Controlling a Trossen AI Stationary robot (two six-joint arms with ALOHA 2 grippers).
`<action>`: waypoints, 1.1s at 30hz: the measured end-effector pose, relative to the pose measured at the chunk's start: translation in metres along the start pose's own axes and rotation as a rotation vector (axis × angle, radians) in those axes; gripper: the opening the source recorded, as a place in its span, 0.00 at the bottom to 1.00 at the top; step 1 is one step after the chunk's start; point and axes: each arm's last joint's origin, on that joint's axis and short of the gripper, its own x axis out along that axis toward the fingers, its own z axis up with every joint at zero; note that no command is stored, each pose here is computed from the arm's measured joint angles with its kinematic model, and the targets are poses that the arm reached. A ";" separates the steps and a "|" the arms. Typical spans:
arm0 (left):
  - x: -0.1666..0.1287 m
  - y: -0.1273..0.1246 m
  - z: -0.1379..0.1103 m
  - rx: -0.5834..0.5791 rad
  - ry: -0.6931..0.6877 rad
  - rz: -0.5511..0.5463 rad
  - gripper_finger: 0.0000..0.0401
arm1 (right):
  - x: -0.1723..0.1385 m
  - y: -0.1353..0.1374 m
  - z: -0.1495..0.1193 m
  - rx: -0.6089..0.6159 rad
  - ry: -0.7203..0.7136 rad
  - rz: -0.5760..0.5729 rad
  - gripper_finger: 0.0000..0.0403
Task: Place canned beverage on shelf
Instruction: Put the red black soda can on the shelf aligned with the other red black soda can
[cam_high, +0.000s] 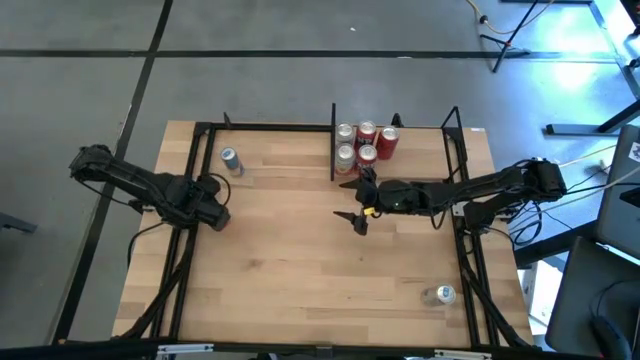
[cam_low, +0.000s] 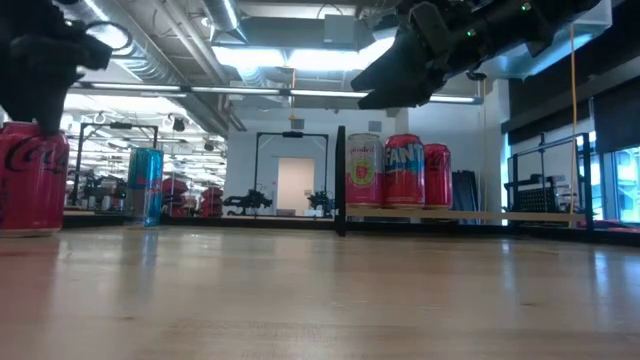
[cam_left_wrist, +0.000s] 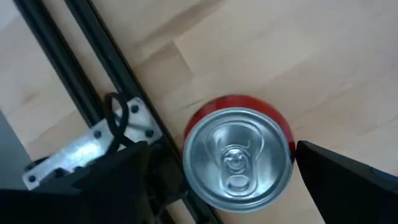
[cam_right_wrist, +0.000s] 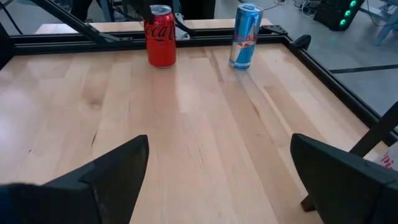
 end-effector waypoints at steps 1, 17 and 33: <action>0.000 -0.001 0.000 0.005 0.005 -0.009 0.98 | 0.000 0.000 0.000 0.000 0.000 0.002 0.93; 0.007 -0.013 0.001 0.062 0.072 -0.053 0.88 | 0.000 0.000 0.000 0.000 -0.001 0.004 0.93; -0.007 -0.044 0.008 0.390 -0.012 -0.230 0.64 | -0.002 0.011 -0.001 -0.019 0.007 0.105 0.93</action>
